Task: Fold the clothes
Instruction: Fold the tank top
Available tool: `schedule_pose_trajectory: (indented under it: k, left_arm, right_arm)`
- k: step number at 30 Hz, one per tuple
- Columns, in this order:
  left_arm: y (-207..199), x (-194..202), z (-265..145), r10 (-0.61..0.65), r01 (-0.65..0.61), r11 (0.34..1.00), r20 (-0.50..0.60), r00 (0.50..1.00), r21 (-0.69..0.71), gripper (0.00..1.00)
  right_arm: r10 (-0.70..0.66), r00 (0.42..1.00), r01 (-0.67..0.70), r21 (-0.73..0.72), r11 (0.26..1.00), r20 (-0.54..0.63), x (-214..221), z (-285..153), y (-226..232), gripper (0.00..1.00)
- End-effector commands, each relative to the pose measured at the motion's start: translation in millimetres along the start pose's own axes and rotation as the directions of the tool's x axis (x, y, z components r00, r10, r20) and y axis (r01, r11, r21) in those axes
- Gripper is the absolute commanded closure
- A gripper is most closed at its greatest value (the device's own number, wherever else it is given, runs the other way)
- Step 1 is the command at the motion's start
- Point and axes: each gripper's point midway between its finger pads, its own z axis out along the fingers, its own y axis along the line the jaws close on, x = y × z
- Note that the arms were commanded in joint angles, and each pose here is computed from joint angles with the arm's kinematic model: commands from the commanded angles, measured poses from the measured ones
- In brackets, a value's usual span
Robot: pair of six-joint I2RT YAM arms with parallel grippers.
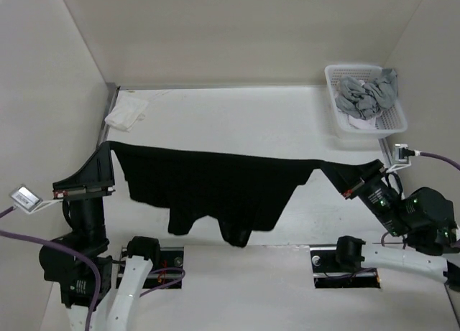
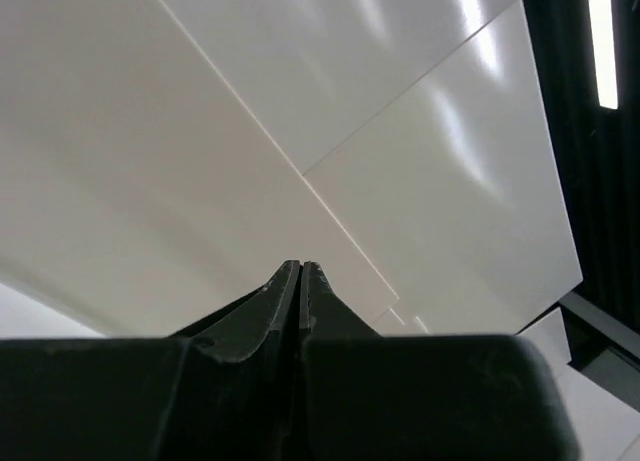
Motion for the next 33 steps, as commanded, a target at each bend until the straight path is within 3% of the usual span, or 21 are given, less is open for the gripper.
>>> schedule_pose_trajectory:
  k: [1,5,9,14,19,23,26,29,33]
  left_arm:
    - [50.0,31.4,-4.4,0.076,-0.097,0.981,-0.128,0.989,-0.165,1.00]
    - [99.8,63.4,4.1,0.077,-0.130,0.952,-0.196,0.978,-0.276,1.00]
    - [175.7,102.1,15.2,0.092,-0.199,0.884,-0.259,0.961,-0.423,1.00]
    - [278.0,169.1,39.9,0.028,-0.223,0.785,-0.327,0.945,-0.578,1.00]
    - [359.0,243.8,106.6,-0.007,-0.268,0.725,-0.396,0.918,-0.635,1.00]
    - [383.1,284.8,165.8,-0.059,-0.263,0.738,-0.447,0.893,-0.622,1.00]
    - [386.9,289.8,190.4,-0.030,-0.292,0.737,-0.462,0.886,-0.609,1.00]
    - [384.0,281.9,197.5,-0.012,-0.299,0.739,-0.456,0.890,-0.604,1.00]
    - [381.5,275.3,175.6,-0.019,-0.295,0.734,-0.454,0.891,-0.611,1.00]
  right_arm:
    - [-0.144,0.989,0.146,0.138,0.980,-0.029,13.8,7.1,-21.0,0.98]
    - [-0.202,0.978,0.207,0.170,0.963,-0.046,30.7,20.4,-26.4,0.97]
    - [-0.228,0.971,0.238,0.240,0.941,-0.070,49.7,51.3,-68.6,0.97]
    - [-0.141,0.983,0.176,0.365,0.914,-0.119,47.0,127.3,-187.6,0.99]
    - [-0.067,0.989,0.122,0.453,0.883,-0.135,30.7,206.2,-276.8,0.99]
    - [-0.045,0.990,0.107,0.492,0.864,-0.136,2.5,261.3,-318.7,0.99]
    - [-0.033,0.990,0.102,0.513,0.852,-0.141,-15.2,281.1,-338.3,0.99]
    - [-0.031,0.990,0.099,0.517,0.850,-0.138,-24.6,285.1,-344.9,0.99]
    - [-0.029,0.991,0.094,0.528,0.844,-0.130,-25.8,267.6,-347.3,0.99]
